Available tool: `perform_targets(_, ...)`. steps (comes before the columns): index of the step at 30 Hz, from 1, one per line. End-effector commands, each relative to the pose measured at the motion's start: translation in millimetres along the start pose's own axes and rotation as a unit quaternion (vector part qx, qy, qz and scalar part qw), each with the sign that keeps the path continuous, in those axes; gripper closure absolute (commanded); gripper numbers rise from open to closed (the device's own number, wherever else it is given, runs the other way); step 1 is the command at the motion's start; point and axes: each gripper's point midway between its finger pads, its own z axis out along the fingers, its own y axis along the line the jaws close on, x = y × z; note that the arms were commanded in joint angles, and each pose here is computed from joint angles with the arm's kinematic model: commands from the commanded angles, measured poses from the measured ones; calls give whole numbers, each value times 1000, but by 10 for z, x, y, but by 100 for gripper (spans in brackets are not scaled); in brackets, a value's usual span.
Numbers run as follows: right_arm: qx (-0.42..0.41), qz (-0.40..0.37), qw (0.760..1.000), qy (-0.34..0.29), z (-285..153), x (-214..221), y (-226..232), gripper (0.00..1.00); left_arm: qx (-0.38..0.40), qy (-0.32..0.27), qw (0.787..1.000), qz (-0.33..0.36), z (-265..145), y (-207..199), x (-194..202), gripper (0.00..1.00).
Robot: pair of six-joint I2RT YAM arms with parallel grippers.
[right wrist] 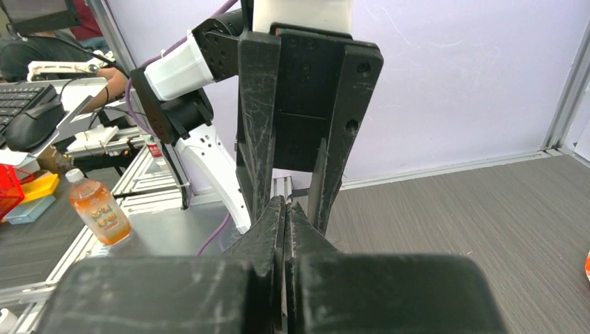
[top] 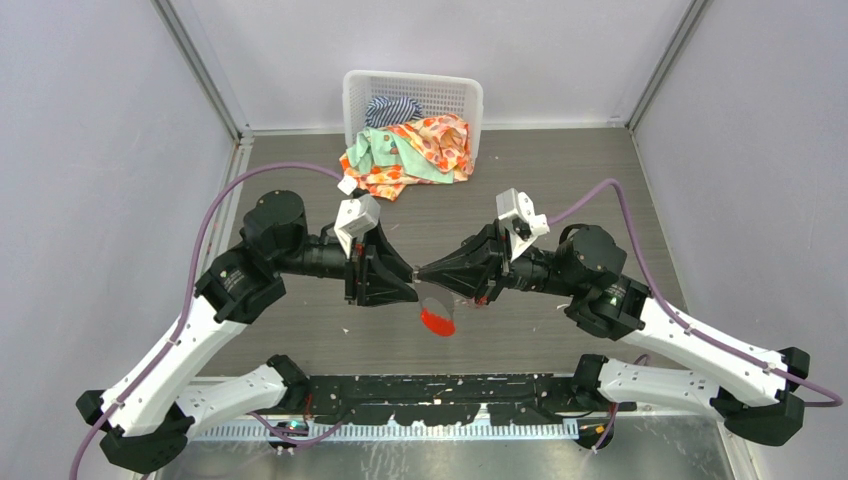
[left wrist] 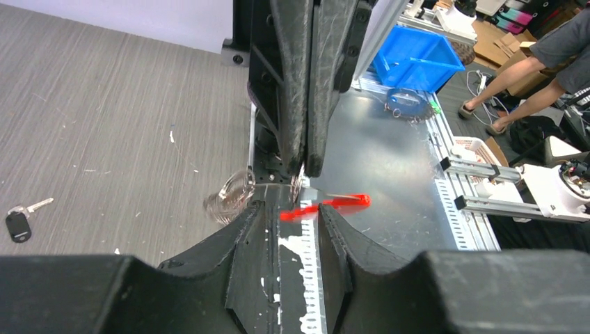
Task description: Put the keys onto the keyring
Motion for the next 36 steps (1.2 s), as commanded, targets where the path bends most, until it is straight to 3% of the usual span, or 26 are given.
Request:
perform_targets(1, -7, -13, 997, -74, -2, -307, 50, 99, 25, -32, 999, 27, -33, -132, -199, 65)
perform_targets(15, -12, -12, 997, -79, -43, -353, 92, 99, 21, -32, 999, 31, -69, -130, -186, 65)
perform_targets(28, -43, 8, 997, -67, -2, -188, 157, 99, -3, -48, 999, 22, -84, -47, -273, 75)
perform_targets(36, -56, 17, 996, -63, -4, -146, 200, 99, 15, -43, 998, 33, -110, -109, -237, 89)
